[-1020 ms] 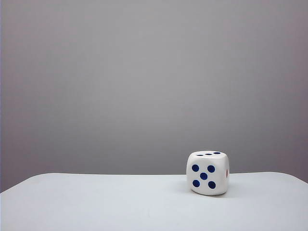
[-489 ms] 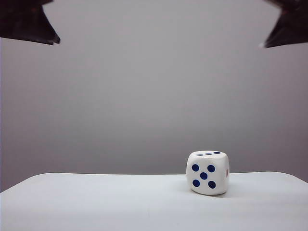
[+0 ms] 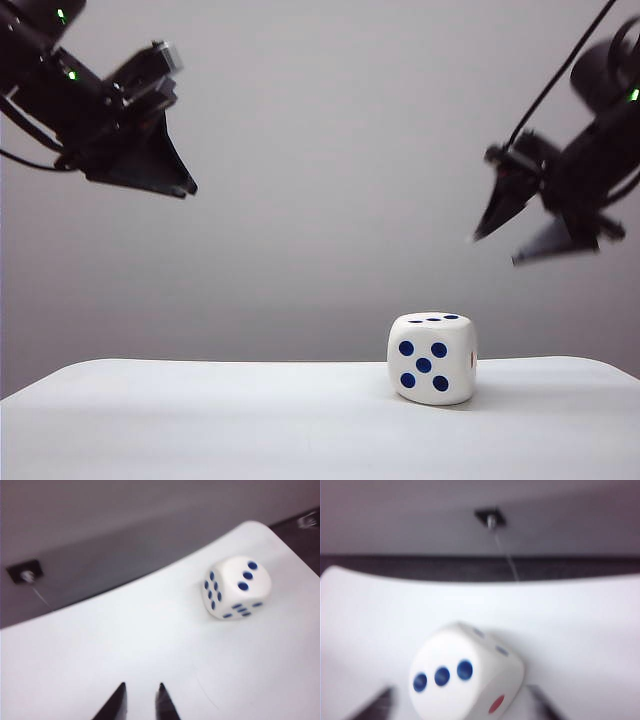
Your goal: Pick up the dice on the table and roll the dice.
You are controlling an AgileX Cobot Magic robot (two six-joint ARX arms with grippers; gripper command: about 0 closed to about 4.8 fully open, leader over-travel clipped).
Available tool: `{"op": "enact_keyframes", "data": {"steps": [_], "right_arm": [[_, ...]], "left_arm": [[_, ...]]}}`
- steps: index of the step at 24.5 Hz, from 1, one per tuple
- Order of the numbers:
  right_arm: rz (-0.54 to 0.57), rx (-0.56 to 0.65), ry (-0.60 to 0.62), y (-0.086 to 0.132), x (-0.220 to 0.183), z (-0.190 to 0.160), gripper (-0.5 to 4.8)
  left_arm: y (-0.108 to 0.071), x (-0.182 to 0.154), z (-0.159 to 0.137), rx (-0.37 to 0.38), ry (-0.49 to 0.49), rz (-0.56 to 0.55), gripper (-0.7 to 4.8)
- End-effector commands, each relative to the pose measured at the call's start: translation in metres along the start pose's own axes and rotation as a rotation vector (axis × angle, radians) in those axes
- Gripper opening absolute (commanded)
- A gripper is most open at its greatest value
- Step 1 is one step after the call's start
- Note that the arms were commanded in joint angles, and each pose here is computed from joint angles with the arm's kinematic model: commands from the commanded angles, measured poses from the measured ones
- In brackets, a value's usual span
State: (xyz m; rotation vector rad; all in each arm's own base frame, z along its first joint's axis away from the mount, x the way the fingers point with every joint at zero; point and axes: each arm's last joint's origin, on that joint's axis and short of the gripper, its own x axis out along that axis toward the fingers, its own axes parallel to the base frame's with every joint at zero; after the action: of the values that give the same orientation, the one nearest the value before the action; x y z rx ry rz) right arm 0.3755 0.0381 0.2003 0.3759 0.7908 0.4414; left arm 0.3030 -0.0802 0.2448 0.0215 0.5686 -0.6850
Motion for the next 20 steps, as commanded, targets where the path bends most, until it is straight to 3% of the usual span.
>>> {"op": "enact_keyframes", "data": {"steps": [1,9,16,17,19,20], "right_arm": [[0.037,-0.001,0.041,0.001,0.015,-0.007,4.79],[0.022,-0.056,0.086,0.012,0.067,-0.032,4.79],[-0.055,-0.064,0.082,0.004,0.087,-0.043,4.79],[-0.053,-0.063,0.084,0.003,0.088,-0.043,4.29],[-0.042,-0.065,0.080,0.004,0.088,-0.041,1.65],[-0.028,-0.066,0.081,0.005,0.088,-0.040,1.17]], "left_arm": [[-0.002,0.006,0.000,0.008,0.005,-0.025,0.79],[-0.012,0.011,-0.001,0.011,0.016,-0.057,0.79],[-0.013,0.011,-0.006,-0.008,0.064,-0.062,0.79],[-0.014,0.011,-0.006,-0.008,0.065,-0.063,0.79],[-0.015,0.012,-0.005,-0.006,0.065,-0.071,0.79],[-0.015,0.012,-0.005,-0.006,0.065,-0.074,0.79]]}}
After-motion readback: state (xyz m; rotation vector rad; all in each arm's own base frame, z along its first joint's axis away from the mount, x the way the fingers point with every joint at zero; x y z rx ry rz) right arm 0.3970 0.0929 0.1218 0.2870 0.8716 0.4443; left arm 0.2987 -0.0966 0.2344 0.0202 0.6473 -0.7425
